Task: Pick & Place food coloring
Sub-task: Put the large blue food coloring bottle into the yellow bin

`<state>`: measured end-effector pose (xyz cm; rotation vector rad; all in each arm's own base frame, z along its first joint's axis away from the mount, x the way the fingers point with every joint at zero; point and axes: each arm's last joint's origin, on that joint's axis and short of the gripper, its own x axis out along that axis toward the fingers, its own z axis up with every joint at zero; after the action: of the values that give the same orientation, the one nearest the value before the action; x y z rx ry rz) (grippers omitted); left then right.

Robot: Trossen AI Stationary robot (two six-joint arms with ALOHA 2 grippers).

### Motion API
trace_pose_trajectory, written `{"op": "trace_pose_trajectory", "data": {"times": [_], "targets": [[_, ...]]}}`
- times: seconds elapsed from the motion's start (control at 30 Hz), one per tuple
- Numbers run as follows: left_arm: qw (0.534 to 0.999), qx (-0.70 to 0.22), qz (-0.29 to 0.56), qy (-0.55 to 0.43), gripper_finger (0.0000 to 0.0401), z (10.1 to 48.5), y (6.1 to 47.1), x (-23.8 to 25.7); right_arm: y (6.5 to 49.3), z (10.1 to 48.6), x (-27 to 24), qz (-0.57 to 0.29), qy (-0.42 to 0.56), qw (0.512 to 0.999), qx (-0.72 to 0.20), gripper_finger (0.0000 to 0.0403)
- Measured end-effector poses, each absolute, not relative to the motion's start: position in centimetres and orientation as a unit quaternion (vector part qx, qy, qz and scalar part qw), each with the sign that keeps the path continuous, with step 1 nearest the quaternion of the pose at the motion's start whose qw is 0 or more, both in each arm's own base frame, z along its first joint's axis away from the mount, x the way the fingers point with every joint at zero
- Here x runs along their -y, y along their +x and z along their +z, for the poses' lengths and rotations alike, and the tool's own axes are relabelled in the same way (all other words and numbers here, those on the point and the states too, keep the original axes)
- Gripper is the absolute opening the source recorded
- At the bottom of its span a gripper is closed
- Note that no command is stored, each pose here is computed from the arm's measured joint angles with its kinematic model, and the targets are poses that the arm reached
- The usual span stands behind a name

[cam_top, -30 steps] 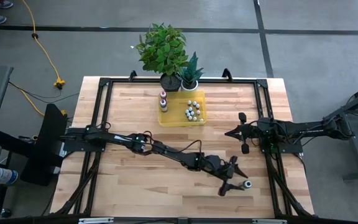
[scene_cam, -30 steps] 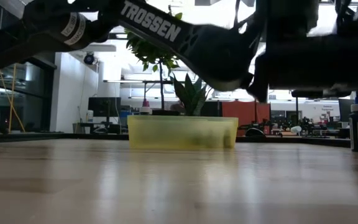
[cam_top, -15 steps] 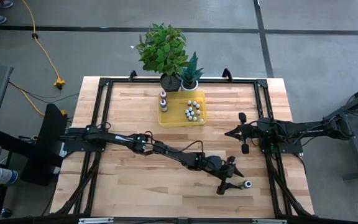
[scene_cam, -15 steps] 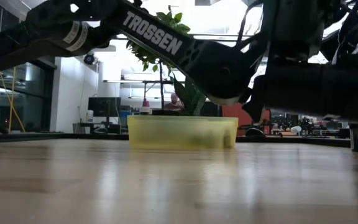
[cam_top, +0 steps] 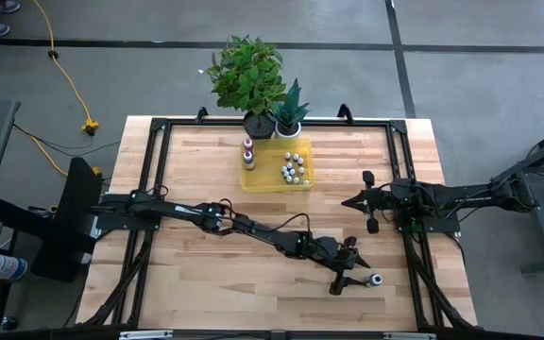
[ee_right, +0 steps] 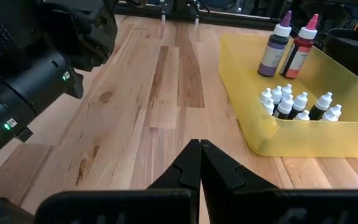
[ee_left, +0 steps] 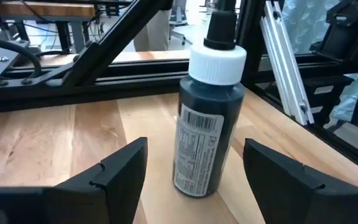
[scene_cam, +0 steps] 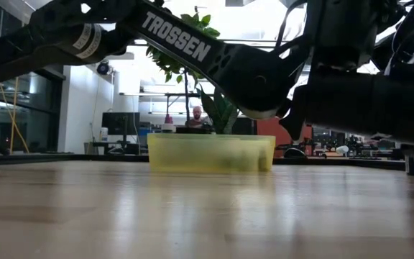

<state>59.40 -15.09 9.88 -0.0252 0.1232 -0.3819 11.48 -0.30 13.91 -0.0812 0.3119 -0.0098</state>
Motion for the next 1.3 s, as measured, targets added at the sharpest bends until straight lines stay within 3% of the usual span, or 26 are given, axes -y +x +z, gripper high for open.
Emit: {"op": "trace_pose_trajectory", "data": {"times": [0.2, 0.47, 0.53, 0.7, 0.9, 1.3], "targets": [[0.98, -0.065, -0.187, -0.012, 0.0192, 10.9, 59.4, 15.0, 11.5, 13.9, 0.3, -0.005, -0.041, 0.987, -0.155, 0.0], [0.974, -0.062, -0.216, -0.001, 0.0031, 15.4, 59.1, 14.8, 11.5, 13.9, 0.3, -0.005, -0.041, 0.987, -0.155, 0.0], [0.97, -0.059, -0.237, -0.006, 0.0009, 16.5, 58.9, 14.8, 11.5, 13.9, 0.3, -0.005, -0.041, 0.987, -0.155, 0.0], [0.967, -0.037, -0.252, -0.018, 0.001, 20.0, 58.3, 14.3, 11.5, 13.9, 0.3, -0.005, -0.04, 0.987, -0.155, 0.0], [0.966, -0.065, -0.252, -0.016, 0.0002, 20.7, 56.2, 12.7, 11.5, 13.9, 0.3, -0.005, -0.041, 0.987, -0.155, 0.0], [0.977, -0.11, -0.18, 0.036, 0.0, 25.5, 41.7, 6.3, 11.5, 13.9, 0.3, -0.005, -0.041, 0.987, -0.155, 0.0]]}}
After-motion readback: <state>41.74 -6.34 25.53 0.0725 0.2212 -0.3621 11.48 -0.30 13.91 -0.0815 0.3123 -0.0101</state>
